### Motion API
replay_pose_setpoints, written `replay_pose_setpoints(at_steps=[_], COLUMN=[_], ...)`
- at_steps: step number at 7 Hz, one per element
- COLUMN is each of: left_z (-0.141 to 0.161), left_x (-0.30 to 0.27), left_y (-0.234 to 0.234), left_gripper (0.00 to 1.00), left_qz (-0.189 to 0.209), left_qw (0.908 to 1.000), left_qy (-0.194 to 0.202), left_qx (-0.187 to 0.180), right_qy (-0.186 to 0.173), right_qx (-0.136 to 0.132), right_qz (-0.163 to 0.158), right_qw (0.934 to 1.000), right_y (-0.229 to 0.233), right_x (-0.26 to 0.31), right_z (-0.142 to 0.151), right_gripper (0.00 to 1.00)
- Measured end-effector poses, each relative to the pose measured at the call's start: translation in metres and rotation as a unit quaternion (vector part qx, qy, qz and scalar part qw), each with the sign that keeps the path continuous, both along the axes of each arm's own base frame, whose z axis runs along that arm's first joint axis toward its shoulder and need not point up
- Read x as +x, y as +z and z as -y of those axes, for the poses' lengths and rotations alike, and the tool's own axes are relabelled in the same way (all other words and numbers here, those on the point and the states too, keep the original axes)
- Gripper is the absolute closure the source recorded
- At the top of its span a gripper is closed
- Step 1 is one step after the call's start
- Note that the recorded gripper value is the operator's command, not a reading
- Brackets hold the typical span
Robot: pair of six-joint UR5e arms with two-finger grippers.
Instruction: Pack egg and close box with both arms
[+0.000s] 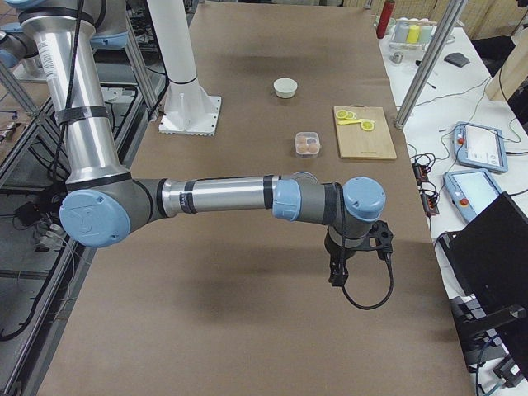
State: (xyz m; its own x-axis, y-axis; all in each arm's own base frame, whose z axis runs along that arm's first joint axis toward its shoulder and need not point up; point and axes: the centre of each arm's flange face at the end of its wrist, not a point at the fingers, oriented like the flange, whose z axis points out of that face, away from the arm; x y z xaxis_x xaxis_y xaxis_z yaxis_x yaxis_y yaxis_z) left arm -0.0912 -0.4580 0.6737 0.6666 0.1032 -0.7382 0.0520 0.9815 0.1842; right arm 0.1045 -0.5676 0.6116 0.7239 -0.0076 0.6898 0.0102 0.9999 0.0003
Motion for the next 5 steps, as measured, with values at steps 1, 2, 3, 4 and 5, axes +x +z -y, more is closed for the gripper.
replay_pose_setpoints(at_steps=[1, 2, 3, 4, 5], left_z=[-0.0004, -0.0006, -0.0008, -0.0007, -0.0007], left_x=[0.0000, 0.0000, 0.0000, 0.0000, 0.0000], left_y=[-0.0003, -0.0003, -0.0002, -0.0004, -0.0006], left_gripper=[0.02, 0.02, 0.02, 0.02, 0.02], left_qz=[0.000, 0.000, 0.000, 0.000, 0.000], left_qw=[1.0000, 1.0000, 1.0000, 1.0000, 1.0000], left_qy=[0.000, 0.000, 0.000, 0.000, 0.000], left_qx=[0.000, 0.000, 0.000, 0.000, 0.000], right_qy=[-0.003, -0.005, -0.006, -0.008, -0.010], right_qx=[-0.007, -0.009, -0.008, -0.007, -0.004], right_qz=[-0.006, -0.009, -0.011, -0.011, -0.012], right_qw=[1.0000, 0.9999, 0.9999, 0.9999, 0.9999], right_y=[0.0040, 0.0057, 0.0054, 0.0044, 0.0015], right_x=[-0.0016, -0.0019, -0.0023, -0.0034, -0.0064], right_z=[-0.0021, -0.0032, -0.0035, -0.0033, -0.0016], right_gripper=[0.00, 0.00, 0.00, 0.00, 0.01])
